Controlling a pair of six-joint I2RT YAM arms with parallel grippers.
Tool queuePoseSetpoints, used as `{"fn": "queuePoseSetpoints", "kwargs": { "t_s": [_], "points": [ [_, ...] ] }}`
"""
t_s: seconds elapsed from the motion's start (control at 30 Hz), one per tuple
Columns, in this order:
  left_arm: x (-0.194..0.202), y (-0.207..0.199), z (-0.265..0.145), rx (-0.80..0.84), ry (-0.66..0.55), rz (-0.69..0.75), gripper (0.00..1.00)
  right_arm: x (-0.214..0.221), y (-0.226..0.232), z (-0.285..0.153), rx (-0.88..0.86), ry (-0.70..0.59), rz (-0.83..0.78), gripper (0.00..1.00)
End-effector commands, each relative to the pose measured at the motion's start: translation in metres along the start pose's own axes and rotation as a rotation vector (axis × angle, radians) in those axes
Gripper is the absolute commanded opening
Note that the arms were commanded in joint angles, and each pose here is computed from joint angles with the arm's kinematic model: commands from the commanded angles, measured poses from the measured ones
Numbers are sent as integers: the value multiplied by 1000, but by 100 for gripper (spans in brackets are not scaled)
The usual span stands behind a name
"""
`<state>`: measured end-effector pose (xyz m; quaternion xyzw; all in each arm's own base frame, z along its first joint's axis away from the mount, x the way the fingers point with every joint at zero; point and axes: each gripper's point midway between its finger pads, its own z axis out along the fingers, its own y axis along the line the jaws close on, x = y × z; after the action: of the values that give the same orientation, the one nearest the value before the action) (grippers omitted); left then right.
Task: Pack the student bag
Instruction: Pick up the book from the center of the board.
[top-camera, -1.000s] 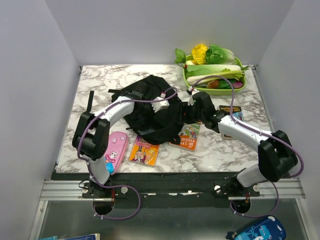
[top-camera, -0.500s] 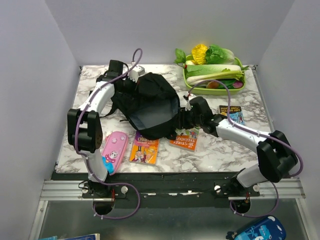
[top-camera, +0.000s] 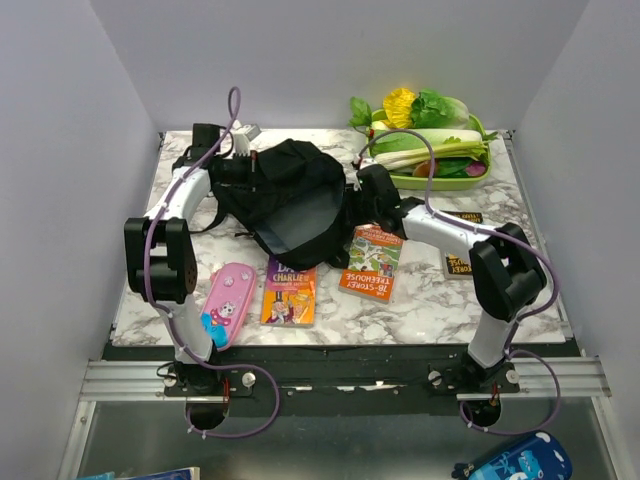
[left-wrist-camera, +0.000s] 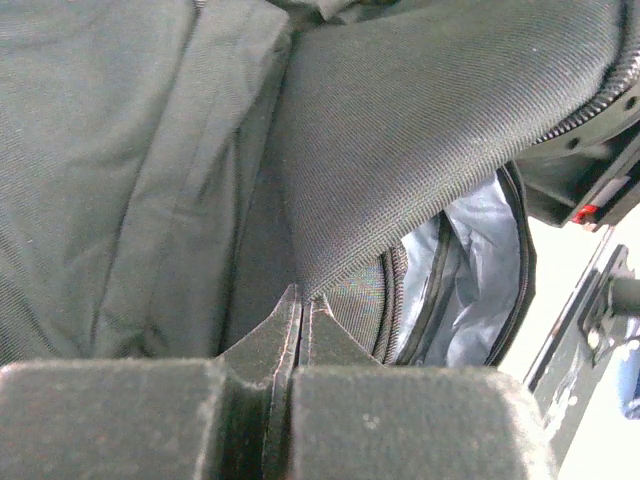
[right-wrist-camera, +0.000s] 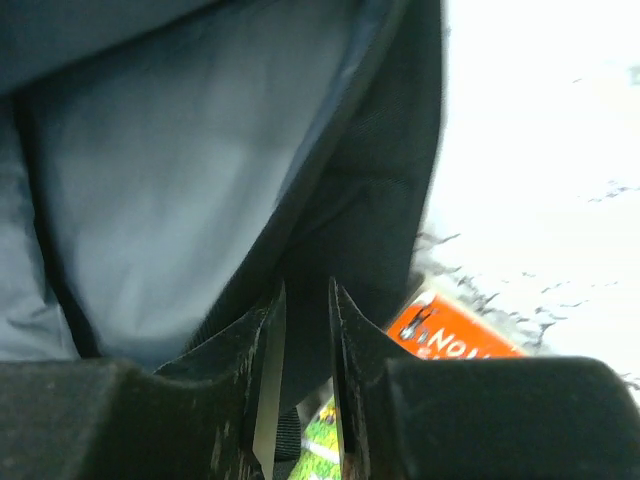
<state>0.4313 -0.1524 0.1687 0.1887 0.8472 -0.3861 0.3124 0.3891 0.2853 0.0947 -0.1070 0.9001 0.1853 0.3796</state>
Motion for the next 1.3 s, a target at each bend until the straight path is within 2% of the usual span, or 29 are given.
{"fn": "queuePoseSetpoints", "kwargs": {
  "t_s": [0.0,0.07,0.17,0.2,0.3,0.4,0.6,0.67,0.7,0.77,0.87,1.13,1.27],
  "points": [
    [-37,13,-27,28,-200,-90,0,-26,-31,6,96,-67,22,28],
    [-42,24,-28,10,-242,-102,0,-25,-32,-1,98,-71,30,29],
    [-39,32,-22,12,-247,-135,0,-6,-39,-16,113,-51,51,48],
    [-36,33,-21,17,-248,-147,0,-1,-44,-21,130,-46,60,59],
    [-39,25,-23,39,-269,-142,0,22,-55,-37,175,5,93,71],
    [-42,17,-28,54,-276,-122,0,40,-63,-47,205,51,121,80],
    [-37,4,-35,72,-281,-97,0,46,-63,-58,301,166,202,86],
    [-34,3,-37,67,-275,-91,0,53,-62,-63,371,219,203,86],
    [-35,3,-38,60,-276,-86,0,37,-56,-63,392,190,186,86],
    [-33,3,-38,58,-268,-86,0,48,-57,-64,519,228,88,87],
    [-33,2,-40,50,-267,-79,0,41,-44,-64,603,222,41,86],
    [-23,-5,-43,57,-261,-70,0,71,-36,-44,581,305,119,69],
    [-14,-8,-42,68,-250,-72,0,83,-39,-36,612,341,131,68]
  ]
}}
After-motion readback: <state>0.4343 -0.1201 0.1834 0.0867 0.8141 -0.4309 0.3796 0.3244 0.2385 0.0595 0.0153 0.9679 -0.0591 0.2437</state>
